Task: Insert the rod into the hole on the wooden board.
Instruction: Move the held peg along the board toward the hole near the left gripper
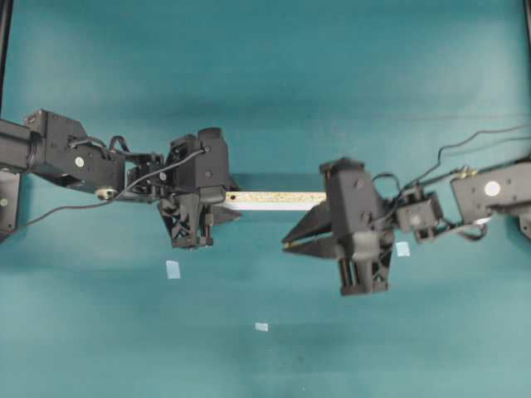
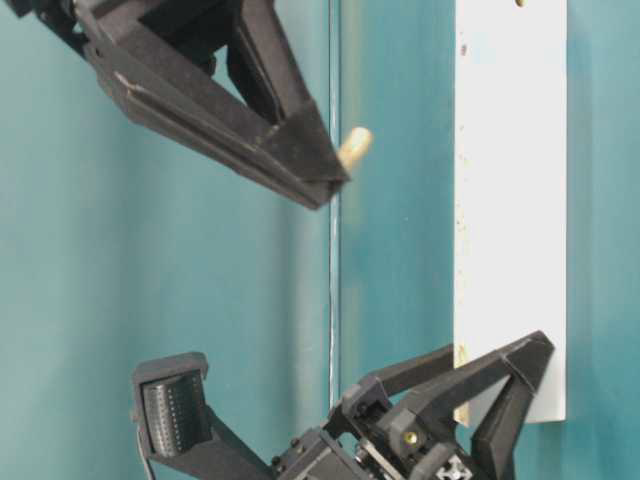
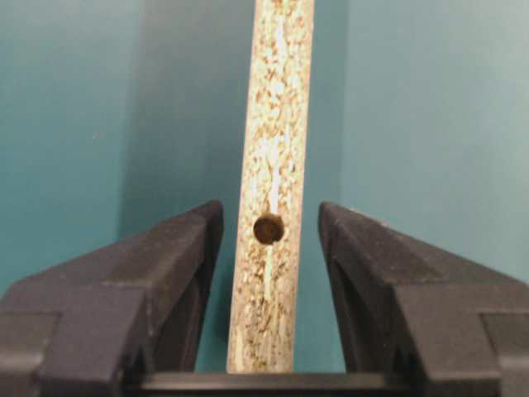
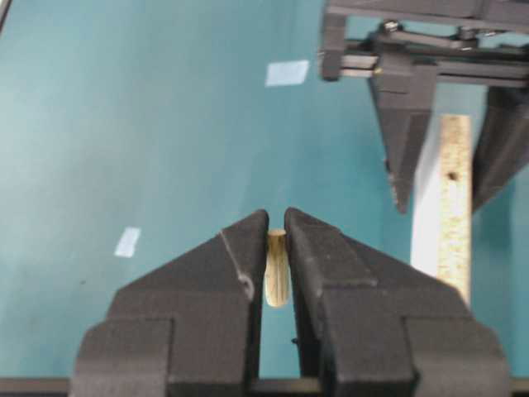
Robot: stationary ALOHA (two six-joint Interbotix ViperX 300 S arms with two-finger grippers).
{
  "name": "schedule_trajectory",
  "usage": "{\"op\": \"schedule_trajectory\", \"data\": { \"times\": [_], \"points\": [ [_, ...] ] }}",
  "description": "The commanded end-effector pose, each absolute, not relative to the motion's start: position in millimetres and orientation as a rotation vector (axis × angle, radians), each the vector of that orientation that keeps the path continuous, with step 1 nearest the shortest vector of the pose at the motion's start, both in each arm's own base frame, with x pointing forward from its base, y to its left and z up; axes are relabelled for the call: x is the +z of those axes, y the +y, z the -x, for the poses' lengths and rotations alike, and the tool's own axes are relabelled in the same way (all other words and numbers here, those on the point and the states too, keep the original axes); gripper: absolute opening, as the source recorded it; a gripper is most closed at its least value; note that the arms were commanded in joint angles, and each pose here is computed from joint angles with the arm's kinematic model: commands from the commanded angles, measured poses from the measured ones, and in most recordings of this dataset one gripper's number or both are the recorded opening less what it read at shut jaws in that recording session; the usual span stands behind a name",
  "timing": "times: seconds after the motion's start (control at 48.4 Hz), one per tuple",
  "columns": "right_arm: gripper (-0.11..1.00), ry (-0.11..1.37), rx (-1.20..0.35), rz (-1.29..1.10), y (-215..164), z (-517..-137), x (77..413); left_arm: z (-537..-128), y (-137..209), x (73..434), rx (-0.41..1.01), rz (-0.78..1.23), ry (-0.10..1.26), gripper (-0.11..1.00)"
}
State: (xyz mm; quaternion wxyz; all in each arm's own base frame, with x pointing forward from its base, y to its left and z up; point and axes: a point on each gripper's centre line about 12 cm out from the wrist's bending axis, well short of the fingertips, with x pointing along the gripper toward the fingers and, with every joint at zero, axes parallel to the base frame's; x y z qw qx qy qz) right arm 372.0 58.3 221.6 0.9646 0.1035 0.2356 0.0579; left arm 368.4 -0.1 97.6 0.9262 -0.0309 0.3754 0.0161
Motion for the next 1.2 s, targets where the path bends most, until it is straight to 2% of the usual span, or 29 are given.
{"op": "schedule_trajectory", "data": {
  "times": [0.0,0.352,0.662,0.91,0.993,1.179],
  "points": [
    [0.09,0.403,0.123,-0.220,51.8,-369.4,235.5,-371.6,-1.2,105.9,0.027,0.055,0.738,0.56],
    [0.09,0.352,0.118,-0.209,37.1,-361.4,227.6,-368.5,-1.1,102.3,0.025,0.050,0.742,0.55],
    [0.09,0.341,0.118,-0.213,33.7,-357.9,222.8,-363.2,-0.9,98.8,0.027,0.050,0.739,0.38],
    [0.09,0.321,0.124,-0.219,31.0,-352.5,216.6,-364.4,-0.2,100.3,0.029,0.050,0.719,0.36],
    [0.09,0.305,0.119,-0.222,26.1,-349.5,214.0,-363.5,-0.2,99.6,0.027,0.045,0.721,0.32],
    [0.09,0.260,0.095,-0.191,10.8,-340.7,211.0,-361.5,-0.2,97.8,0.014,0.012,0.729,0.32]
  ]
}}
